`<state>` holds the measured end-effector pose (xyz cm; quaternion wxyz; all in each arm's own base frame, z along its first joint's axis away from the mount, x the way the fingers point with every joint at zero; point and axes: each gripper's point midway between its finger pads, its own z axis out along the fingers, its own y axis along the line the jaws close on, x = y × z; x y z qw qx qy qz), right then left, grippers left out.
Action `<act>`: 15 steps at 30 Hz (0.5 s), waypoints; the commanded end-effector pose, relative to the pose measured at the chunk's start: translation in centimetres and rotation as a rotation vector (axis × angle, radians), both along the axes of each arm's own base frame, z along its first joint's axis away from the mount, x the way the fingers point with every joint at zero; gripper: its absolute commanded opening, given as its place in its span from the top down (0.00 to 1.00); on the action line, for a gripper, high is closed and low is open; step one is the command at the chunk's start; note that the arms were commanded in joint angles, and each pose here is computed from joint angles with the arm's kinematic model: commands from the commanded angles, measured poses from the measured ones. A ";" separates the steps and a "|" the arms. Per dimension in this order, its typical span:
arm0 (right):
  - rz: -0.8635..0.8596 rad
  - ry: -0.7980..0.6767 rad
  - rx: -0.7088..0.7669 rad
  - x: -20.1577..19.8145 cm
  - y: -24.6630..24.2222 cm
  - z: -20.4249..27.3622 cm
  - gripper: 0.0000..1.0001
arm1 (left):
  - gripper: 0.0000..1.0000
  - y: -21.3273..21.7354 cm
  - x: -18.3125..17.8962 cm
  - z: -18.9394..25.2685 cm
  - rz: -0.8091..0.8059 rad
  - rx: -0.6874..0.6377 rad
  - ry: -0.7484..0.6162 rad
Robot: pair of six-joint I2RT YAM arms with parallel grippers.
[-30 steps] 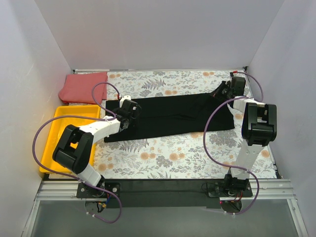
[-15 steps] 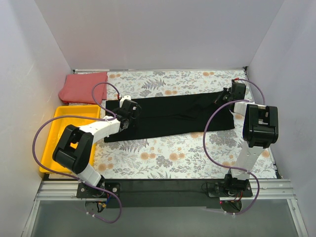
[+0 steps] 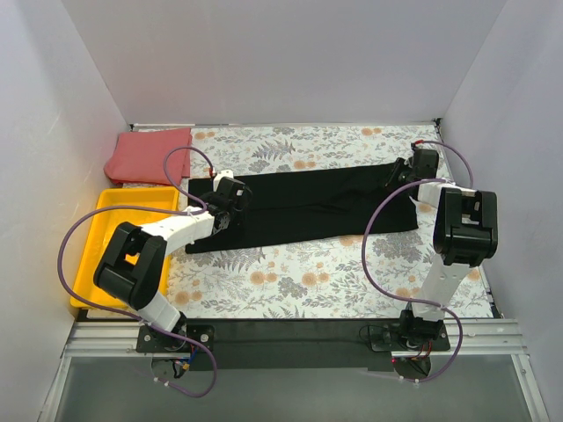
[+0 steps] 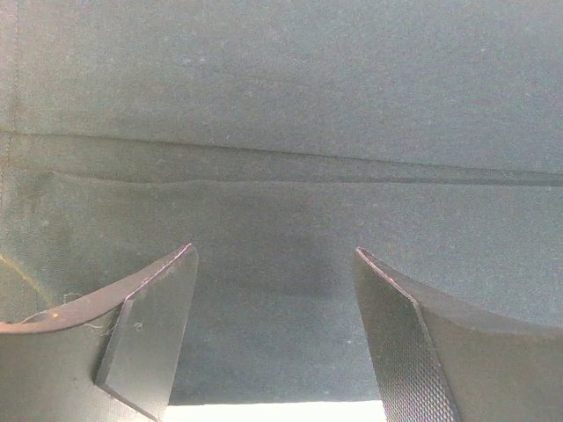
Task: Fold and stack the t-shirts
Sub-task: Fold the tshirt
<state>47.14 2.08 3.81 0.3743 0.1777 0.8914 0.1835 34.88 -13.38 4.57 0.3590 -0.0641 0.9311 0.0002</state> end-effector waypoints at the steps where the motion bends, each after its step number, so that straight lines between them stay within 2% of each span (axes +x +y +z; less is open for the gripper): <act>1: 0.048 -0.118 -0.115 0.6 -0.2 5.2 0.61 | 0.30 -0.3 1.2 2.2 -0.001 -0.016 -0.061; 5: 0.175 -0.148 -0.232 -0.8 1.8 6.8 0.60 | 0.30 -0.4 1.3 2.6 0.000 -0.023 -0.070; 8: 0.323 -0.176 -0.299 -2.3 6.3 7.3 0.60 | 0.30 -0.5 1.2 2.7 -0.004 -0.026 -0.072; 12: 0.510 -0.162 -0.382 -4.9 11.4 6.1 0.60 | 0.30 -0.6 1.3 2.9 -0.007 -0.032 -0.074; 15: 0.605 -0.138 -0.395 -6.0 12.9 4.7 0.60 | 0.30 -0.6 1.2 3.1 -0.009 -0.034 -0.079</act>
